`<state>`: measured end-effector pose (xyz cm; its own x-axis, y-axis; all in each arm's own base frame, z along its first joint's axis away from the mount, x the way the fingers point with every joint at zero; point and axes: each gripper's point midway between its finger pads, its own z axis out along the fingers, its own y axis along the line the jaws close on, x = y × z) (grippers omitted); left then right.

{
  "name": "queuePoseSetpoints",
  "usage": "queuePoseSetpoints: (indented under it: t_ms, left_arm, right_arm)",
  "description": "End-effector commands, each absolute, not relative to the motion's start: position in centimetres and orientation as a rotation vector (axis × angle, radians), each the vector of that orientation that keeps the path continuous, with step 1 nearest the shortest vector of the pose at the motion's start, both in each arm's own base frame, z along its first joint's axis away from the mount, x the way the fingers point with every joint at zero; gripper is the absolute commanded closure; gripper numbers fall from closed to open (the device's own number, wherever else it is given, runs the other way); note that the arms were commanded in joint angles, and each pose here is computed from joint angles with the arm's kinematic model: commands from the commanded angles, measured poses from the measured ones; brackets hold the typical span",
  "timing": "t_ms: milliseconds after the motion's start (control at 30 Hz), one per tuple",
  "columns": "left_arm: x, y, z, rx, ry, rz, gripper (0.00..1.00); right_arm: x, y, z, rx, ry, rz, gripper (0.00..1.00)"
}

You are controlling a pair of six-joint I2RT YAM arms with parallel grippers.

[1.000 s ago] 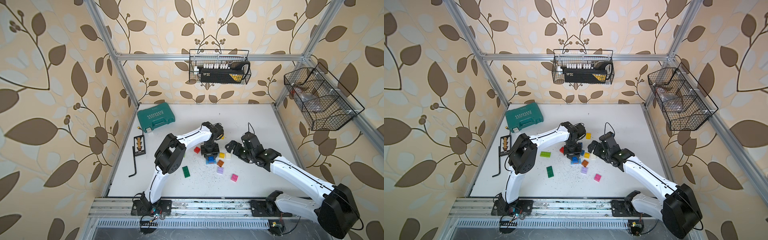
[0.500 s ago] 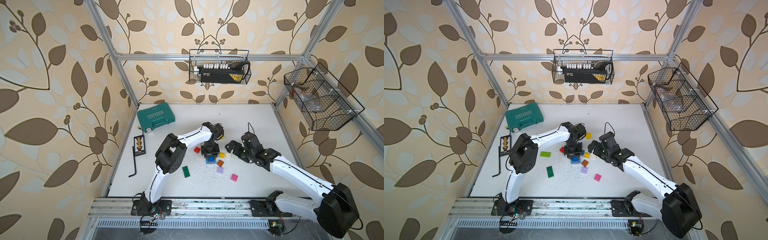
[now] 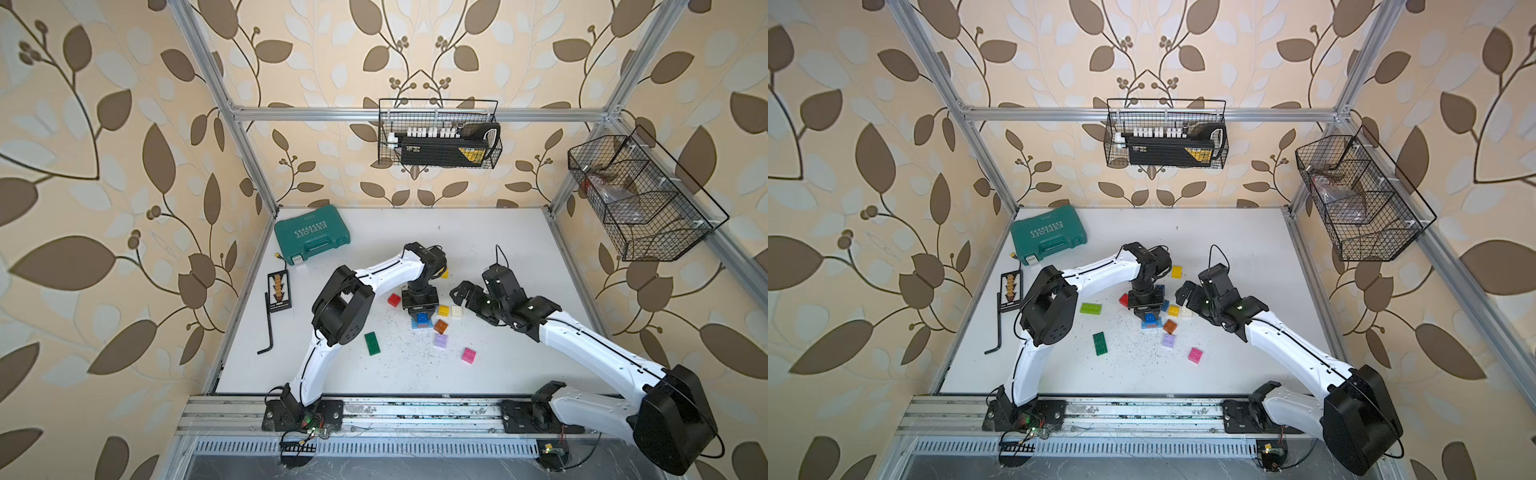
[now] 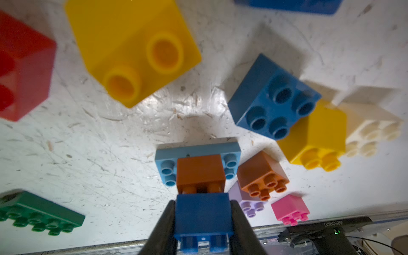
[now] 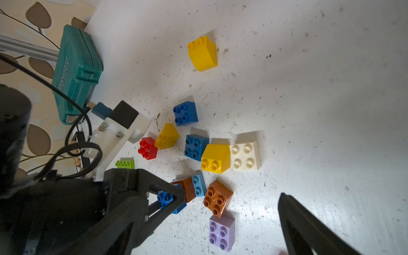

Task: Assemble the number 1 with lego
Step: Assemble the lego brick with the lego brick.

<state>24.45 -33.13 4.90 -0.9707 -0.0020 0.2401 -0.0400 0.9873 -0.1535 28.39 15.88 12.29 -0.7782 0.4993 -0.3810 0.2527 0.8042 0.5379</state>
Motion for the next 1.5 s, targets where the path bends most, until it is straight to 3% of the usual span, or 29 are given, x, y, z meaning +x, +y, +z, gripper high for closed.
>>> queuePoseSetpoints:
  t_ms: [0, 600, 1067, 1467]
  left_arm:
    - [24.7, -31.8, 0.6, 0.0, -2.857, 0.121, 1.0]
    - [26.2, -30.9, 0.5, -0.168, -2.817, 0.056, 1.0]
    - [27.4, -32.1, 1.7, 0.04, -2.793, 0.168, 1.0]
    - [26.8, -30.2, 0.1, -0.043, -2.744, -0.002, 1.0]
  right_arm:
    - [28.4, 15.9, 11.8, 0.565, 2.481, 0.643, 0.01]
    - [28.5, 16.2, 11.5, 0.565, 2.498, 0.65, 0.01]
    - [28.6, 16.2, 11.4, 0.567, 2.509, 0.654, 0.01]
    - [28.6, 16.2, 11.4, 0.569, 2.51, 0.662, 0.01]
